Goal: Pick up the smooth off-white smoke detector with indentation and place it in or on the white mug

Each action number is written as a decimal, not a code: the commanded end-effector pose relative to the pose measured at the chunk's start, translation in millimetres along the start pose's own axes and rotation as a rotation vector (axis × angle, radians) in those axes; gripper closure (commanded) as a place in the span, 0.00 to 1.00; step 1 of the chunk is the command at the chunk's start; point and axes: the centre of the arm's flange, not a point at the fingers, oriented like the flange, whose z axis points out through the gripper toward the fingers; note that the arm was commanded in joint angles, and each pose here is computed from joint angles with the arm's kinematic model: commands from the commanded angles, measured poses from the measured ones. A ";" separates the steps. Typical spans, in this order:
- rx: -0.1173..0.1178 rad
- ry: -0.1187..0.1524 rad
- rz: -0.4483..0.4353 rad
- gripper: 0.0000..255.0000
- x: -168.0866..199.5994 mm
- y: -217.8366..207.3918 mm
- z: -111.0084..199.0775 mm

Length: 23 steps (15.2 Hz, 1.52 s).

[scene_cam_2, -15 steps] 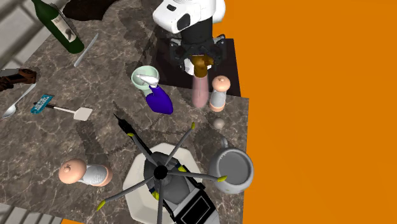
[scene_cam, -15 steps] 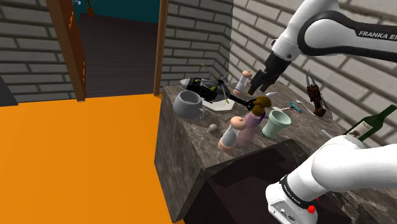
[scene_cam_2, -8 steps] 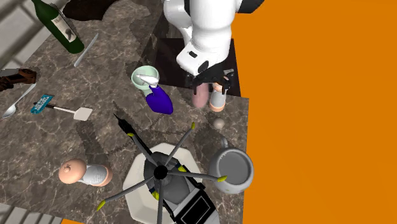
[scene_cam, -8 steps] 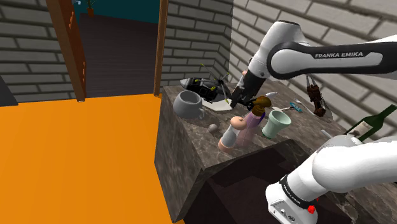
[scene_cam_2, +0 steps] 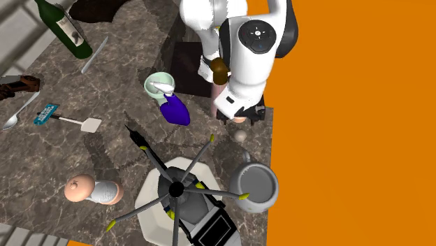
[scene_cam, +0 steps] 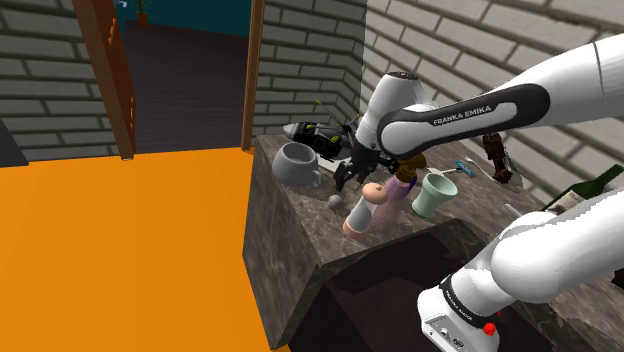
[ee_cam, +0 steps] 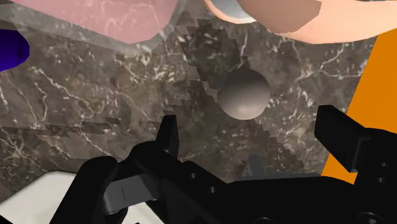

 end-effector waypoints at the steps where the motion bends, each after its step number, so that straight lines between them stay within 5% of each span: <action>1: -0.006 -0.007 0.003 0.00 8.1 -9.3 24.2; 10: -0.013 -0.014 0.005 0.00 14.2 -17.6 83.7; 19: -0.013 -0.014 0.005 0.00 14.2 -17.6 86.8; 20: -0.012 -0.014 0.006 1.00 14.2 -14.2 83.0; 23: -0.012 -0.015 0.006 1.00 14.1 -14.0 80.8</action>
